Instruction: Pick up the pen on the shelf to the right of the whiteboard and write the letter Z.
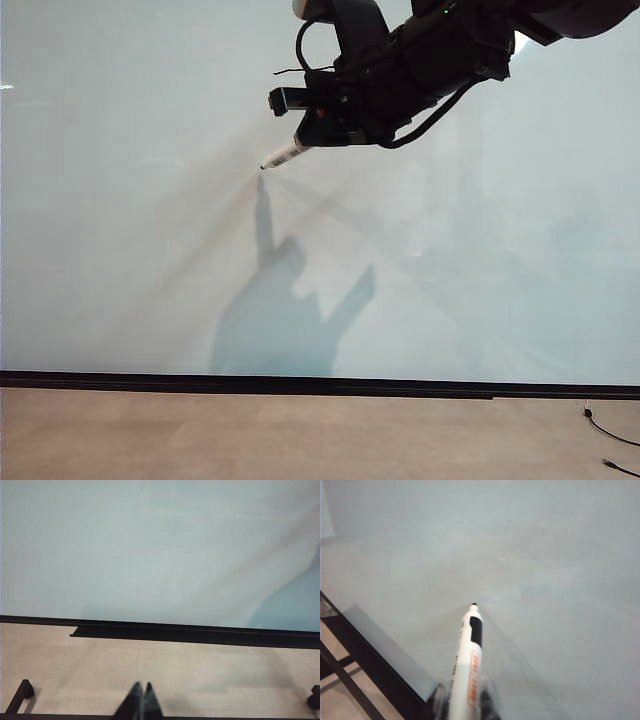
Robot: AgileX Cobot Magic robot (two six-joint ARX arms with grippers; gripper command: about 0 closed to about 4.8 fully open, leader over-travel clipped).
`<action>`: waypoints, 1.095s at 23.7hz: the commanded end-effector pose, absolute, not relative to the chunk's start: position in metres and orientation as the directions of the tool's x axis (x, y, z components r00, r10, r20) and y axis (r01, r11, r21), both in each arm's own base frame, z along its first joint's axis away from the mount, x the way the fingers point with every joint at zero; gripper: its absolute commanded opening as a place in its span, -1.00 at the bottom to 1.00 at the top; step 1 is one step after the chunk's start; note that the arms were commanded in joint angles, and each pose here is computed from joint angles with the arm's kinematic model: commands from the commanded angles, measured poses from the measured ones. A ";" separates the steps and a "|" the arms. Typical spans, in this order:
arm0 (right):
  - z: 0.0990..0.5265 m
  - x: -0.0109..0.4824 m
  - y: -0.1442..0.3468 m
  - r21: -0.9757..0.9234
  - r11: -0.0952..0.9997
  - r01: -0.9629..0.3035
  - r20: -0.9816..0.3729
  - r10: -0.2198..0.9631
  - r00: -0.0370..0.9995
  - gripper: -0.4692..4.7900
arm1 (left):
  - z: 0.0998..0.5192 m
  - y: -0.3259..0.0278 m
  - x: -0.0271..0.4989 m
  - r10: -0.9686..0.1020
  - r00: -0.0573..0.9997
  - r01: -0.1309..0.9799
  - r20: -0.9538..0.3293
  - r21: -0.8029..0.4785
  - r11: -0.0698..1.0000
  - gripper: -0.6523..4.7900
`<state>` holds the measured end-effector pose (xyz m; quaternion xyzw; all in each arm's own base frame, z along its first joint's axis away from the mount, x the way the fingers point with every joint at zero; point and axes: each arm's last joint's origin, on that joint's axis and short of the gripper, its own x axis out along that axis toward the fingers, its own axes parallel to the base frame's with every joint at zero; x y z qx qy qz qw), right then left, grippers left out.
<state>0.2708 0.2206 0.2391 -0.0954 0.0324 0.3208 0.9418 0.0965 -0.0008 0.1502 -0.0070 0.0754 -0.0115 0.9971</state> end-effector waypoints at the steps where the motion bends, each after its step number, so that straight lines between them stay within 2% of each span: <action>1: 0.243 0.269 0.219 -0.164 0.780 -0.604 -0.126 0.591 0.797 -0.86 | 0.152 -0.001 0.097 -0.025 0.990 0.023 -0.138 -0.011 1.000 -0.78; 26: 0.260 0.264 0.210 -0.198 0.843 -0.499 -0.081 0.494 0.866 -0.86 | 0.152 -0.001 0.097 -0.025 0.990 0.023 -0.138 -0.011 1.000 -0.78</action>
